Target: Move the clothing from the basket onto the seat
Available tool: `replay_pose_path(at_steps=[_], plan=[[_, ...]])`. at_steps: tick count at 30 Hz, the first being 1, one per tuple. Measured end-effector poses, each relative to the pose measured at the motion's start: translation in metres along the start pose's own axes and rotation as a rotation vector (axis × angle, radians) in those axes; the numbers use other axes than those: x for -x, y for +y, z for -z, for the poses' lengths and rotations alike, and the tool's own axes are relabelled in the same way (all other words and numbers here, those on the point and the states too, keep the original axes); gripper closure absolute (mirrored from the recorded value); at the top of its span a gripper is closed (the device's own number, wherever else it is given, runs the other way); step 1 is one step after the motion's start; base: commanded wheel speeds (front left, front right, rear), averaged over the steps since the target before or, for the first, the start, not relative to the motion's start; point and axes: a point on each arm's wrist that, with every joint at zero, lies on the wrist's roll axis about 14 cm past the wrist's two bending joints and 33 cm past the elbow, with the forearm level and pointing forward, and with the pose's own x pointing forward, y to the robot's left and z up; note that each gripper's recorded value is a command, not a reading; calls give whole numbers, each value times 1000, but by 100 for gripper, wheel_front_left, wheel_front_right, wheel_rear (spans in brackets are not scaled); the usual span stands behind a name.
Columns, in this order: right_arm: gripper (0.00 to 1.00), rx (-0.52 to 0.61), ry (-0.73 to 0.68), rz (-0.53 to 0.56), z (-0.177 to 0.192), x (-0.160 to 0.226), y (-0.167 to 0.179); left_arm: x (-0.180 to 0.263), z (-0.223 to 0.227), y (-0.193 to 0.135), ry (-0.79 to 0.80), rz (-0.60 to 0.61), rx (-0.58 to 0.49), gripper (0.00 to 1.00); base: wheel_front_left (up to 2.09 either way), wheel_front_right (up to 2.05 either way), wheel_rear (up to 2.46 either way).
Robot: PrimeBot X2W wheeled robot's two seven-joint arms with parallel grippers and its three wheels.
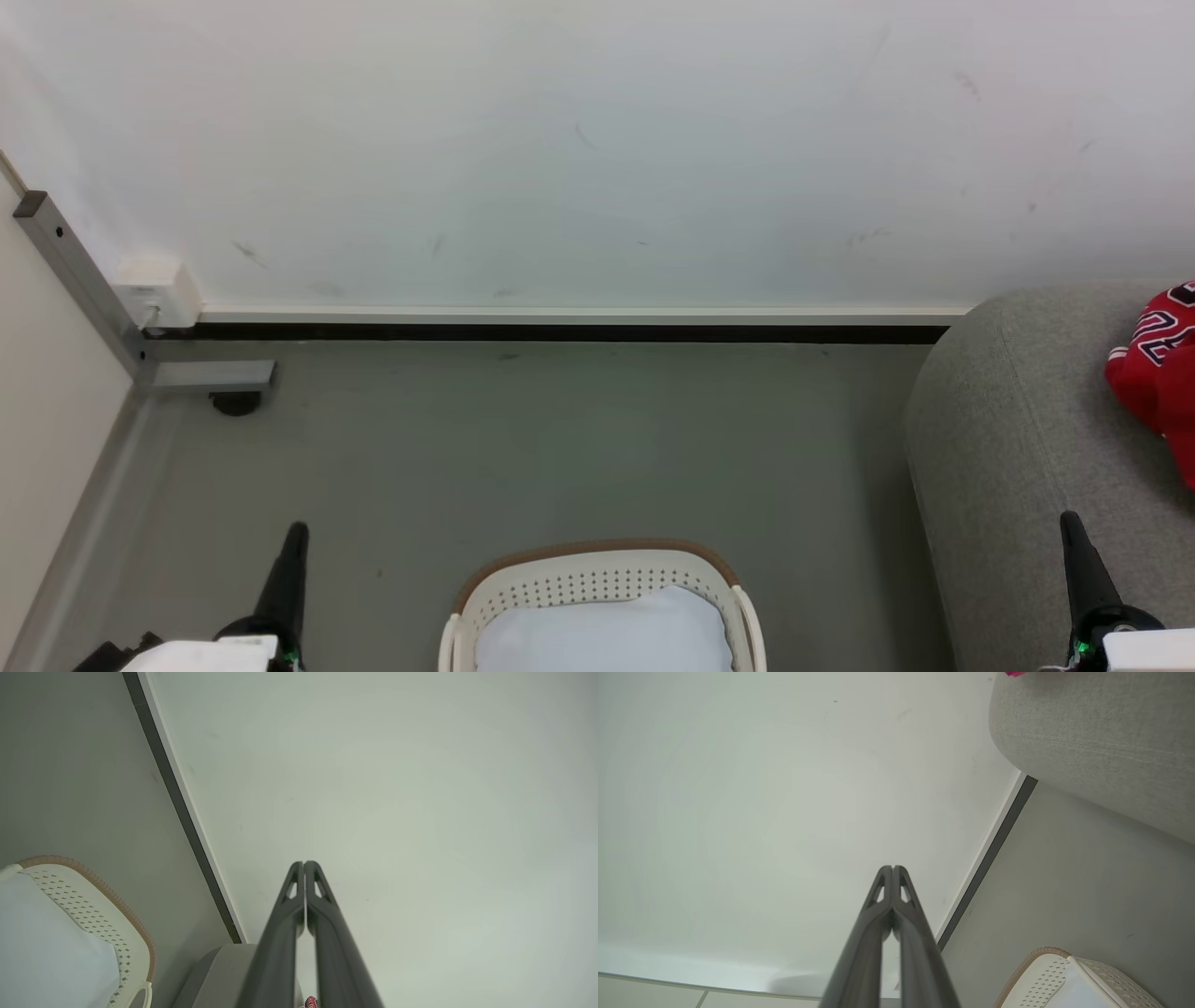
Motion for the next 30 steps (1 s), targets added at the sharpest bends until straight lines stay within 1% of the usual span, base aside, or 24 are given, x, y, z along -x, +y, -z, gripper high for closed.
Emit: replay_pose_path(at_steps=[21,25,30], plan=[[100,-148,22,-30,3,-8,8,-4,-6,-9,-3,36,151,100,0,0,0],[100,-175,26,-34,4,-9,9,-5,-7,-10,-4,42,169,100,0,0,0],[100,-175,27,-34,4,-9,10,-5,-7,-11,-4,42,169,100,0,0,0]])
